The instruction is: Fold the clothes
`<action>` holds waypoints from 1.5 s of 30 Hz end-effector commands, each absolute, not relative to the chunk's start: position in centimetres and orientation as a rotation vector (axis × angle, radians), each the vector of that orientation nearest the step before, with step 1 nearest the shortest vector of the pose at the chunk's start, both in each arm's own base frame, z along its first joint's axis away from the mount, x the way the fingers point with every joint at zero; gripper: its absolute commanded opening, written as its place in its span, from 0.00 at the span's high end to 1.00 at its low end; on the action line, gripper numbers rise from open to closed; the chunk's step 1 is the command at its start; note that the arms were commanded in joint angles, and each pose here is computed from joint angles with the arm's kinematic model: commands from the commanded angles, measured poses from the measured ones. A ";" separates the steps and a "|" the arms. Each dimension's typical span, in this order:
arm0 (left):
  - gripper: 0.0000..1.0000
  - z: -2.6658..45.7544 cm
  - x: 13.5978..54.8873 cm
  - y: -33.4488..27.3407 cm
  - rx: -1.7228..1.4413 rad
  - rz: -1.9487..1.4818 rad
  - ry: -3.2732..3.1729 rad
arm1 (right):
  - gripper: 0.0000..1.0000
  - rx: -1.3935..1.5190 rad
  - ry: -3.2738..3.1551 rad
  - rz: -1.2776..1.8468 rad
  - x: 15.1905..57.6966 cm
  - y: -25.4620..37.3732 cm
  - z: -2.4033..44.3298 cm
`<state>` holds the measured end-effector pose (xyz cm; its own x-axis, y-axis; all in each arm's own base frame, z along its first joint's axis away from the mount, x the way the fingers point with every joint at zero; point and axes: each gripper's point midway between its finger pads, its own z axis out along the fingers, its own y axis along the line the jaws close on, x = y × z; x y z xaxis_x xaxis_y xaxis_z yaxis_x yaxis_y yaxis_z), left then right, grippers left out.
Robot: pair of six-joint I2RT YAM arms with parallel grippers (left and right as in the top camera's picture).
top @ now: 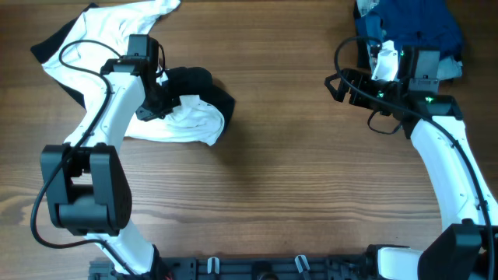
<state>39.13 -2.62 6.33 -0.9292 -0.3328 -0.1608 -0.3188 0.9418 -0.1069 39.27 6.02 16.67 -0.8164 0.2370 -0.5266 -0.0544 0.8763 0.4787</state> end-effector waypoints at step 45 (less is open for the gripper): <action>0.96 50.2 45.9 -31.0 0.179 -0.978 1.478 | 0.00 0.175 2.110 0.546 31.6 -0.4 30.2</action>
<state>44.68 -28.43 52.14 -0.1715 -0.4363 -0.8833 0.6331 0.6381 -0.4381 31.82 0.43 29.80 -0.5803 0.3347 -0.7425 -0.0941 0.8780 0.4694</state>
